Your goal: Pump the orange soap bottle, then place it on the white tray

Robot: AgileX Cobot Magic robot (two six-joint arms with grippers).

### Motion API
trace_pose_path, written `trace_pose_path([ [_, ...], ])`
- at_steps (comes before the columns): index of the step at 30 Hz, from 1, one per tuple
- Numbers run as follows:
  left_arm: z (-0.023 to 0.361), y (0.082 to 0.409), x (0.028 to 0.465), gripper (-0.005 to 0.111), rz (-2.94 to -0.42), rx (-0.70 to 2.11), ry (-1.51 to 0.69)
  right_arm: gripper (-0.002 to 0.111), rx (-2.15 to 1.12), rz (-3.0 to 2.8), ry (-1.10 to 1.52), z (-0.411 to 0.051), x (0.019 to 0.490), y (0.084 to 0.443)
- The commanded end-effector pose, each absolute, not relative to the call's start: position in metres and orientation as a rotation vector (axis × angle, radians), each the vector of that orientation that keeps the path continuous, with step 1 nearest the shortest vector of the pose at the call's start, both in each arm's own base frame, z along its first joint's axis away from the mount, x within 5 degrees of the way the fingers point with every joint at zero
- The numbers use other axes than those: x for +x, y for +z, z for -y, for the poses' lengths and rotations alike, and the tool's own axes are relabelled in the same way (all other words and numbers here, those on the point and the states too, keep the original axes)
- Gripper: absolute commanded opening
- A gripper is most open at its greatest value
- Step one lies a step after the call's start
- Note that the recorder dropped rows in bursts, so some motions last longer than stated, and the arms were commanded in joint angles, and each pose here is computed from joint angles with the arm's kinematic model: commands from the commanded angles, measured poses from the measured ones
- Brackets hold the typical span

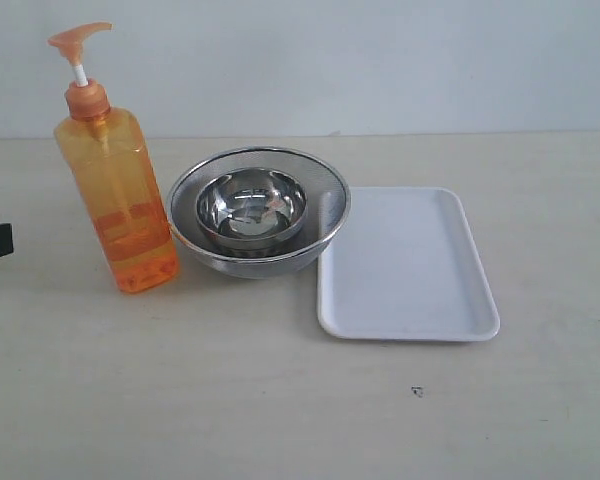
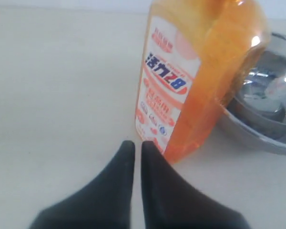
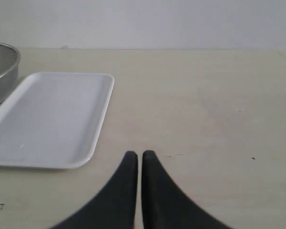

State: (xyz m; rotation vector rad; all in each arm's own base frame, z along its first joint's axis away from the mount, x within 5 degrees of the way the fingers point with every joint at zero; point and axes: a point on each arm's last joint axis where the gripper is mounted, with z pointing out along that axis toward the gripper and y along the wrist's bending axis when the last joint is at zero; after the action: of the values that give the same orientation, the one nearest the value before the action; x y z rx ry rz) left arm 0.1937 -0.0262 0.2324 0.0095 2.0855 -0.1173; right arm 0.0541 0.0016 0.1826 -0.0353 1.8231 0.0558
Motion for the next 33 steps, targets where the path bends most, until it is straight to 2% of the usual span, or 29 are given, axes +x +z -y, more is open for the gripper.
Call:
trace_pose_path([
  [1, 0.035, 0.241, 0.167, 0.005, -1.967, 0.001, -0.178, 0.000, -0.036, -1.813, 0.049, -0.001, 0.054, 0.183],
  [6, 0.038, 0.238, 0.142, 0.005, -1.770, -0.019, -0.264, 0.000, -0.036, -1.813, 0.049, -0.001, 0.054, 0.183],
  [8, 0.045, 0.224, 0.126, 0.005, -1.601, 0.039, -0.414, 0.000, -0.036, -1.813, 0.049, -0.001, 0.054, 0.183],
  [10, 0.047, 0.215, 0.115, 0.005, -1.480, 0.110, -0.468, 0.000, -0.036, -1.813, 0.049, -0.001, 0.054, 0.183],
  [13, 0.045, 0.209, 0.121, 0.005, -1.515, 0.138, -0.349, 0.000, -0.036, -1.813, 0.049, -0.001, 0.054, 0.183],
  [16, 0.051, 0.206, 0.128, 0.005, -1.479, 0.199, -0.321, 0.000, -0.036, -1.813, 0.049, -0.001, 0.054, 0.183],
  [20, 0.062, 0.191, 0.156, 0.005, -1.623, 0.238, -0.246, 0.000, -0.036, -1.813, 0.049, -0.001, 0.054, 0.183],
  [24, 0.086, 0.175, 0.184, 0.005, -1.722, 0.275, -0.361, 0.000, -0.036, -1.813, 0.049, -0.001, 0.054, 0.183],
  [28, 0.098, 0.169, 0.210, 0.005, -1.751, 0.291, -0.335, 0.000, -0.036, -1.813, 0.049, -0.001, 0.054, 0.183],
  [30, 0.098, 0.166, 0.211, 0.011, -1.773, 0.290, -0.329, 0.000, -0.036, -1.813, 0.049, -0.001, 0.054, 0.183],
  [31, 0.099, 0.165, 0.212, 0.020, -1.791, 0.293, -0.327, 0.000, -0.036, -1.813, 0.049, -0.001, 0.054, 0.183],
  [33, 0.098, 0.164, 0.212, 0.046, -1.813, 0.278, -0.325, 0.000, -0.036, -1.813, 0.049, -0.001, 0.054, 0.183],
])
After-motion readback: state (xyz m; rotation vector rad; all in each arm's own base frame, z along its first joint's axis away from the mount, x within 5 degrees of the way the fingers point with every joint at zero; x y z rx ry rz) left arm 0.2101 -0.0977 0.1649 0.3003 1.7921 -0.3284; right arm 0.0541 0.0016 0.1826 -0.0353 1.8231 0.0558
